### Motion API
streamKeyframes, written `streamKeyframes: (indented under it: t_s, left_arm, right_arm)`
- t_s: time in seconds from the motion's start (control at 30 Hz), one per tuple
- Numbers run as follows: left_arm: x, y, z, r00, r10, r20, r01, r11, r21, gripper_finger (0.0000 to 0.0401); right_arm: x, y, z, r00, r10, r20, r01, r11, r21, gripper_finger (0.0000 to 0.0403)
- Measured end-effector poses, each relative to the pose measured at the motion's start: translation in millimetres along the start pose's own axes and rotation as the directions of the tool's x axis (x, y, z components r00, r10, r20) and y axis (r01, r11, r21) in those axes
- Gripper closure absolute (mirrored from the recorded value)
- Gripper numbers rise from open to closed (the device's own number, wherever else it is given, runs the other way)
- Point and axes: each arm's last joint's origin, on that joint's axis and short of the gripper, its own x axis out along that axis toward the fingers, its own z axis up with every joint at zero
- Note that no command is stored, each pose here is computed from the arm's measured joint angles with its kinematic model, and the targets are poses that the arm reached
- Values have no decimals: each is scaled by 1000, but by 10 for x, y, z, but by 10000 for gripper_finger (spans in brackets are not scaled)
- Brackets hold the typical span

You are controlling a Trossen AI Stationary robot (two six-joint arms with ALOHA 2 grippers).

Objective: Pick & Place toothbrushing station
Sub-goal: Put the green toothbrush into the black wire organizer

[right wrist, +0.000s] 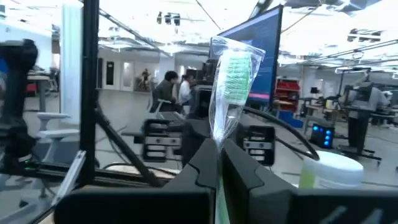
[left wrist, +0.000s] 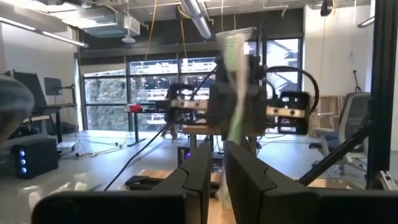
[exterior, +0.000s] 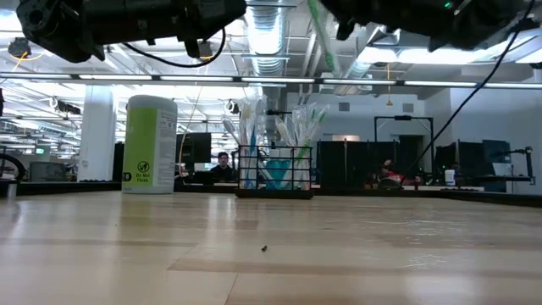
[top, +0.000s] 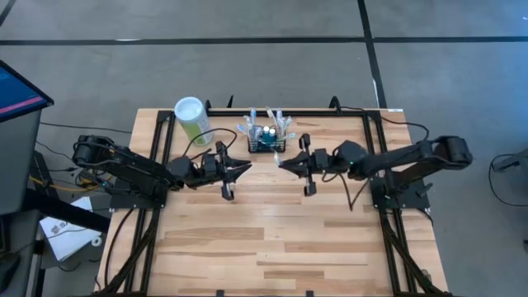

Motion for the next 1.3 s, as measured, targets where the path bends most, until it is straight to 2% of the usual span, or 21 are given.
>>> streamKeyframes:
  t_s: [0.27,0.5,0.73,1.0,1.13,1.3]
  left_arm:
    - [90,43,85,999,21,35,-21,1000,2,356]
    - [90,32,59,1000,-4,11,4,1000,5,299]
    - [117,160,50,999,46,10,-45,999,-28,258]
    - [154,258,65,999,35,22,-34,999,-42,255]
    - [270,228,144,998,-14,62,17,999,-42,256]
    - [411,246,48,1000,-3,27,4,999,-31,257]
  right_arm:
    - [312,-158,-40,998,48,43,-48,999,8,403]
    - [410,-336,-37,998,36,46,-37,999,8,403]
    - [394,-407,7,996,26,82,-27,1000,13,403]
    - [385,-448,6,997,13,82,-14,1000,10,403]
    - [392,-471,18,997,7,82,-7,1000,9,403]
    - [402,-468,33,996,9,88,-10,1000,8,403]
